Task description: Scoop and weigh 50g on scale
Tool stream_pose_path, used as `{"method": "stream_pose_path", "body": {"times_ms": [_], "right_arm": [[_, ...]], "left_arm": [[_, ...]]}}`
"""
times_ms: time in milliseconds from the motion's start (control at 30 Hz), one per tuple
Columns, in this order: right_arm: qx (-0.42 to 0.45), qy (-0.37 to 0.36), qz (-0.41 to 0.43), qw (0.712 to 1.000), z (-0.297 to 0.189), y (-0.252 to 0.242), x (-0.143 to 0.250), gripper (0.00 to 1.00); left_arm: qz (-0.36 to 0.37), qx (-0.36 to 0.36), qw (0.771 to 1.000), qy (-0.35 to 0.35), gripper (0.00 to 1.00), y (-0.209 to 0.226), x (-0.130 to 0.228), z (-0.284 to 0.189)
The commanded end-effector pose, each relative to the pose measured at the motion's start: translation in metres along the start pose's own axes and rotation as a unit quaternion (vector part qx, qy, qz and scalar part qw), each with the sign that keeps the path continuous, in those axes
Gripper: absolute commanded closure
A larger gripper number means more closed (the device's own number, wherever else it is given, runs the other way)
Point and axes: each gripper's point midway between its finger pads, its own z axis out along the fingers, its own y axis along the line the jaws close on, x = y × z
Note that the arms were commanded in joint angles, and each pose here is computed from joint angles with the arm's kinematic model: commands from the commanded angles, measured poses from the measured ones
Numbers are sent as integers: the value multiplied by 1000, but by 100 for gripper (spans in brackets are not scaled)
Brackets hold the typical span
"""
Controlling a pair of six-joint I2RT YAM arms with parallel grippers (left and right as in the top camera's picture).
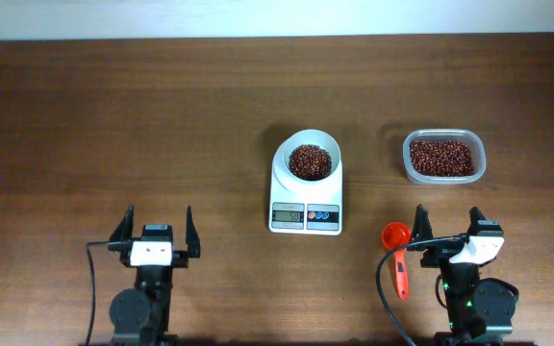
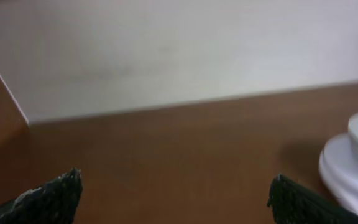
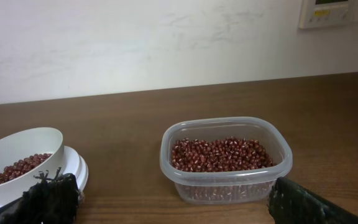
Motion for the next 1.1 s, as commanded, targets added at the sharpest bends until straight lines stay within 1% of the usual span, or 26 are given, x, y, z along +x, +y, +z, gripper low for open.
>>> {"method": "stream_pose_path", "body": {"times_ms": [0, 1067], "right_arm": [[8, 0, 0, 1000, 0, -3, 2, 1], [8, 0, 0, 1000, 0, -3, 2, 1]], "left_arm": [[-5, -3, 1000, 24, 1, 1, 13, -1], [-1, -1, 1000, 23, 1, 0, 12, -1]]}}
